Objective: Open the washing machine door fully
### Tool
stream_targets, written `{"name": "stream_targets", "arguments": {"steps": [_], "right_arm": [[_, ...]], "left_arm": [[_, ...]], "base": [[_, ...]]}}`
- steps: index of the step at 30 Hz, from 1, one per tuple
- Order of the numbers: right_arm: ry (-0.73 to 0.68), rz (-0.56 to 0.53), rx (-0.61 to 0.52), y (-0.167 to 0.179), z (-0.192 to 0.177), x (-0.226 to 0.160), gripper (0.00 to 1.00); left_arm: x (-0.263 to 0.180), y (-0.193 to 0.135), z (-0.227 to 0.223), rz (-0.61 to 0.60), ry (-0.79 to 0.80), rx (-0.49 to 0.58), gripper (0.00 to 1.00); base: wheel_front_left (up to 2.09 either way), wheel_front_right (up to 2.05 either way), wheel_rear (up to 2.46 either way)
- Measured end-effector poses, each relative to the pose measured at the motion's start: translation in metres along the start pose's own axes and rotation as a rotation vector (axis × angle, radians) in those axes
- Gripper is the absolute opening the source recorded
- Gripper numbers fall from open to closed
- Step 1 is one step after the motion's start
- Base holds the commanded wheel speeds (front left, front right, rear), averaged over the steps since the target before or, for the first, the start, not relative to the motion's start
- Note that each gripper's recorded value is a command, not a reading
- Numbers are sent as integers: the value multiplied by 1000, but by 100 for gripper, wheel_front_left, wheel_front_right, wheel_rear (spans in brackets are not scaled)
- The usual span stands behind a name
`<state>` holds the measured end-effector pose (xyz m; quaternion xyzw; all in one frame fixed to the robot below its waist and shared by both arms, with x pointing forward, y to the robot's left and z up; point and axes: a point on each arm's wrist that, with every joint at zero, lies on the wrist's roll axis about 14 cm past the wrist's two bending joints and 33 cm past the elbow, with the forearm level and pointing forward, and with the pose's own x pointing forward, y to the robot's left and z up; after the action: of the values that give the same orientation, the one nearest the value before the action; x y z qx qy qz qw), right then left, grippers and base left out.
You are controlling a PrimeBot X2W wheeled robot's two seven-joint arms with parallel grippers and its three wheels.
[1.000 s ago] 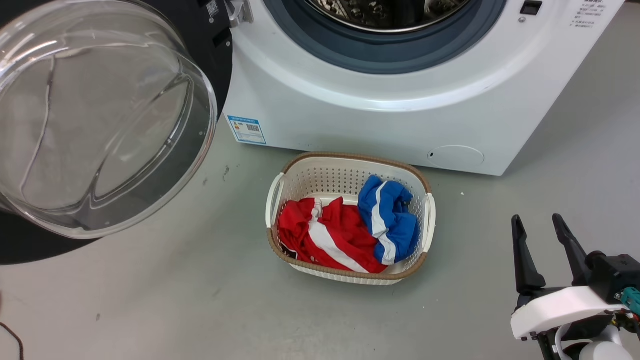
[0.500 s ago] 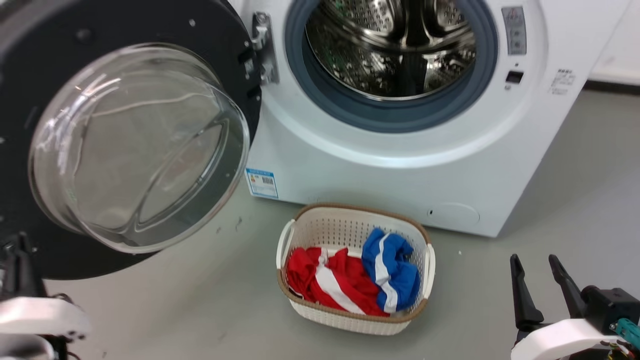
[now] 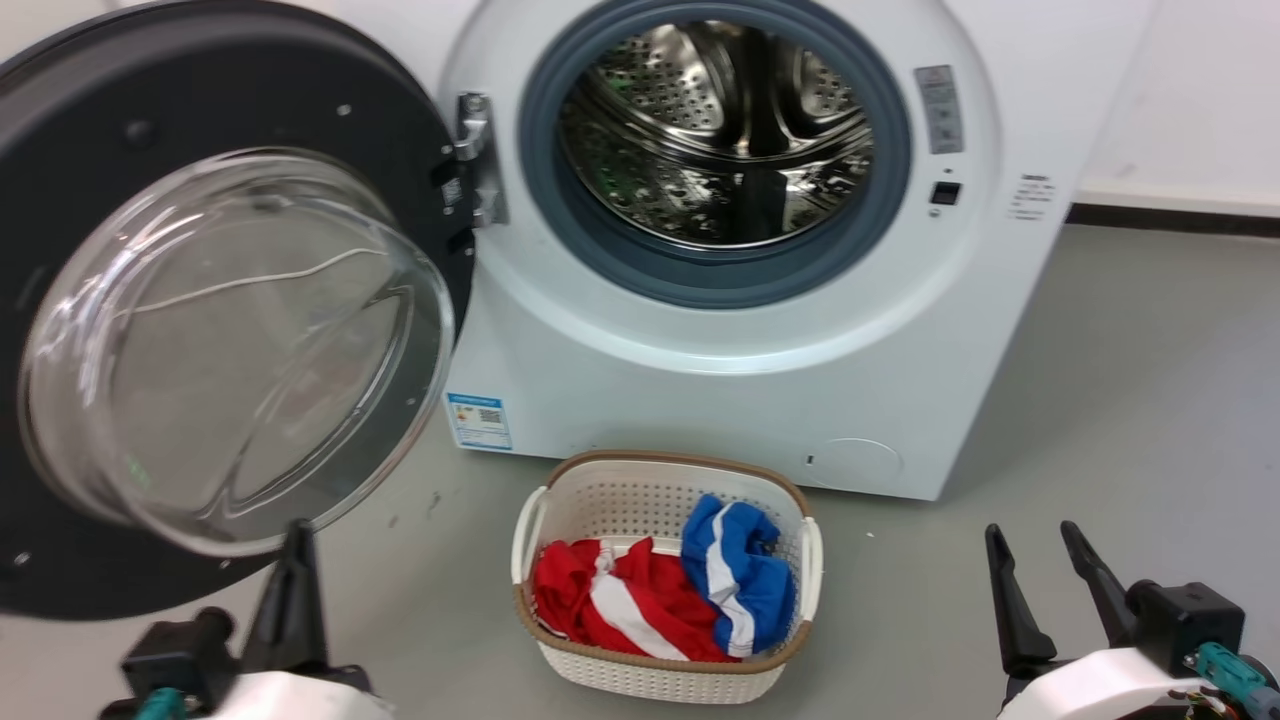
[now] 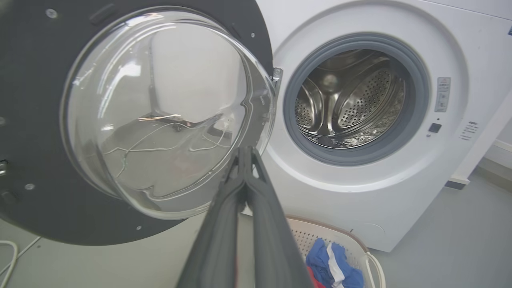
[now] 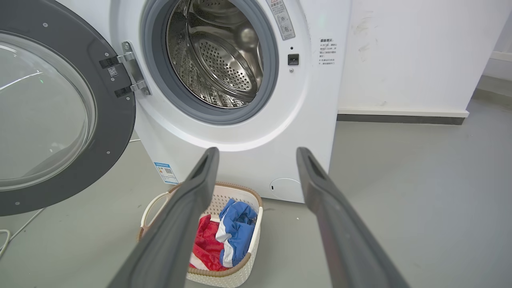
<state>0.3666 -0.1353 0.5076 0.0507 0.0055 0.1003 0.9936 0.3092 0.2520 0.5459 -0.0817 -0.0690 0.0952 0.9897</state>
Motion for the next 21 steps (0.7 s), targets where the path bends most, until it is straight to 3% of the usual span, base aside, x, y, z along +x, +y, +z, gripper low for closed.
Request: {"name": "stream_targets", "arguments": {"steps": [10,11,12,14,15,16,21], "right_arm": [[6,-107,-17,-30,1,-27,100],[4,-118,-18,-33,2,-30,100],[4,-127,-18,-36,2,-32,100],[0,-142,-26,-39,4,-37,100],[-1,-147,-26,-41,4,-38,100],[-2,-151,-25,-42,5,-40,100],[-7,-161,-23,-44,6,-42,100]], "left_arm": [[19,-91,-40,-262,83,-15,0],[19,-96,-44,-277,92,-8,7],[20,-100,-47,-291,98,3,31],[21,-105,-54,-311,114,21,63],[21,-107,-57,-318,121,32,87],[22,-107,-59,-319,125,39,100],[24,-107,-64,-320,135,72,100]], "base": [[0,0,0],[0,0,0],[0,0,0],[0,0,0],[0,0,0],[0,0,0],[0,0,0]]}}
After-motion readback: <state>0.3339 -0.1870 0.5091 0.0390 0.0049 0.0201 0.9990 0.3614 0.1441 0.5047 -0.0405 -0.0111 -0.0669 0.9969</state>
